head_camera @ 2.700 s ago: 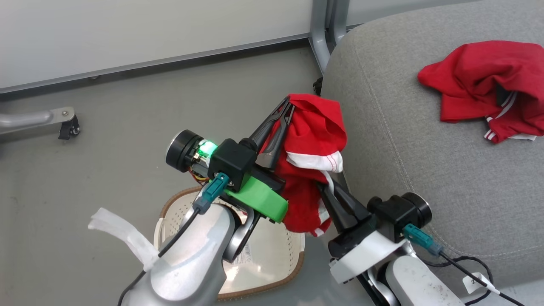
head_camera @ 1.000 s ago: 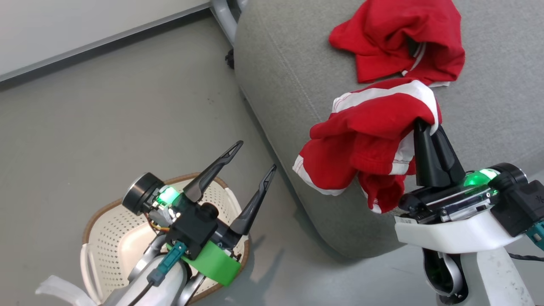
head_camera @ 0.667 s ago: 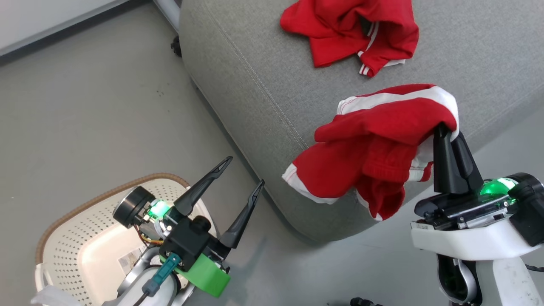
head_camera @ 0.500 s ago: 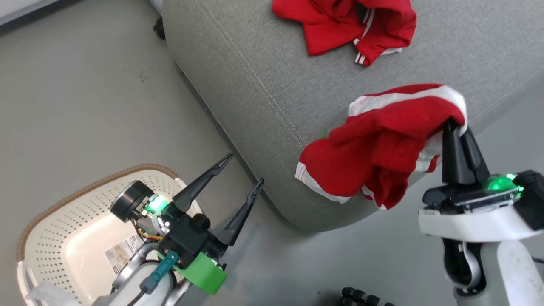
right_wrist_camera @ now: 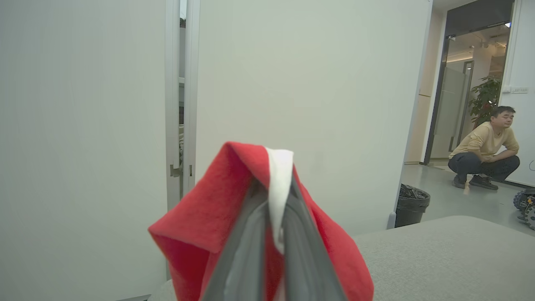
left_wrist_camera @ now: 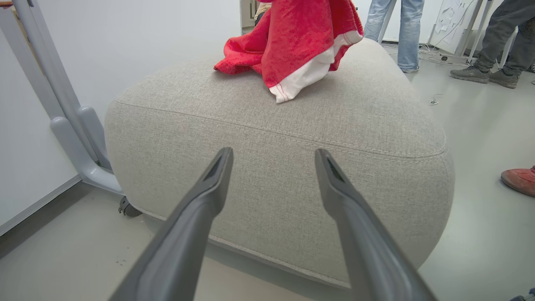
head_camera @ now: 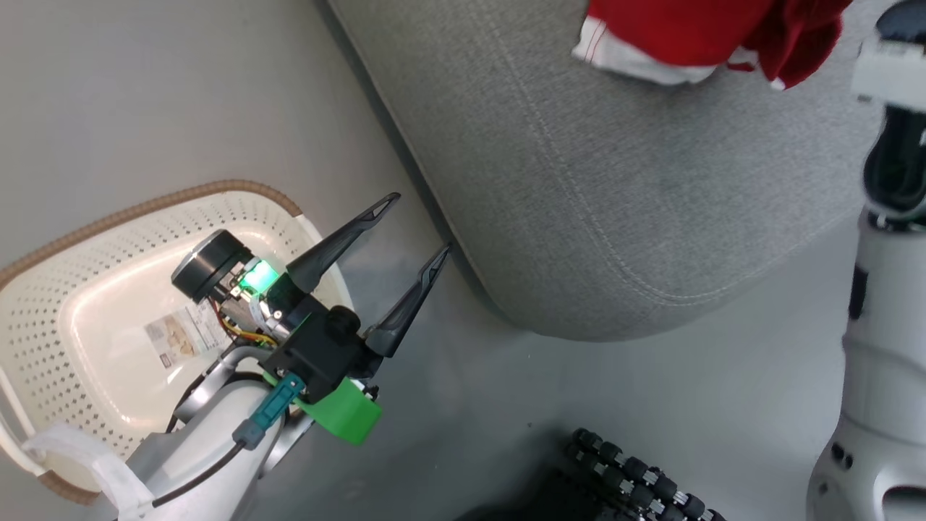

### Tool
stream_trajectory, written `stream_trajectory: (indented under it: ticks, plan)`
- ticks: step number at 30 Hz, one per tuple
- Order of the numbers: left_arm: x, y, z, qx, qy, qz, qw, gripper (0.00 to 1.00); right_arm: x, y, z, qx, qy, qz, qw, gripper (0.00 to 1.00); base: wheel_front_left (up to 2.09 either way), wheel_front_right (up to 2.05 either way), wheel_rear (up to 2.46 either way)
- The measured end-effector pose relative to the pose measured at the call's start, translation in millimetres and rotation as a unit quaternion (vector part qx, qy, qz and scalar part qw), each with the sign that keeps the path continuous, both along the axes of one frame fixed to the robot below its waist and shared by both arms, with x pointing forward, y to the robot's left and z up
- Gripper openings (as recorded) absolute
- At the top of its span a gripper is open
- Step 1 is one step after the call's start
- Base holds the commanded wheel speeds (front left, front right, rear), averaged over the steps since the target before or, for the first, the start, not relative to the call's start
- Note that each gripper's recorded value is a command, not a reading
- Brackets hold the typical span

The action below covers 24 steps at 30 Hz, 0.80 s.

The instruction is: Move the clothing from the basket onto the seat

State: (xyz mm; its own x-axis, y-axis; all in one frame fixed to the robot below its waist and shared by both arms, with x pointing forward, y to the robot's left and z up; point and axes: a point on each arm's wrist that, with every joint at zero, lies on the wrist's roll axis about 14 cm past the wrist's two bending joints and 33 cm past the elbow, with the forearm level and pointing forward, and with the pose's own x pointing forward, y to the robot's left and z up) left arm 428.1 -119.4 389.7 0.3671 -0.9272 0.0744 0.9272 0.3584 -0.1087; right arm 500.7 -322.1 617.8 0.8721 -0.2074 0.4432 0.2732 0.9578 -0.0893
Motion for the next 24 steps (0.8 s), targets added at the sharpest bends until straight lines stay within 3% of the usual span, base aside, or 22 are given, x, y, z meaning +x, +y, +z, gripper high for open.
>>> stream_trajectory:
  ticks: [6,11,18,21,24]
  plan:
    - [10.2,13.6,-29.6,0.008,0.030,0.021,0.999,1.00,57.8,-7.5,26.9,-0.038,-0.044,0.012,0.998,0.00,0.00,0.00,0.00]
    - [13.4,24.5,-51.8,0.019,0.051,0.036,0.998,1.00,82.6,-15.5,36.6,-0.070,-0.063,0.004,0.996,0.00,0.00,0.00,0.00]
    - [18.9,36.5,-73.9,0.029,0.075,0.058,0.995,1.00,81.8,-52.2,-22.1,-0.080,0.009,-0.055,0.995,0.00,0.00,0.00,0.00]
    - [20.6,35.8,-73.8,0.026,0.078,0.064,0.995,1.00,55.7,-78.6,-69.0,-0.041,0.062,-0.105,0.992,0.00,0.00,0.00,0.00]
    - [16.3,33.7,-71.1,0.025,0.080,0.061,0.995,1.00,16.7,-106.3,-115.7,0.005,0.121,-0.165,0.979,0.00,0.00,0.00,0.00]
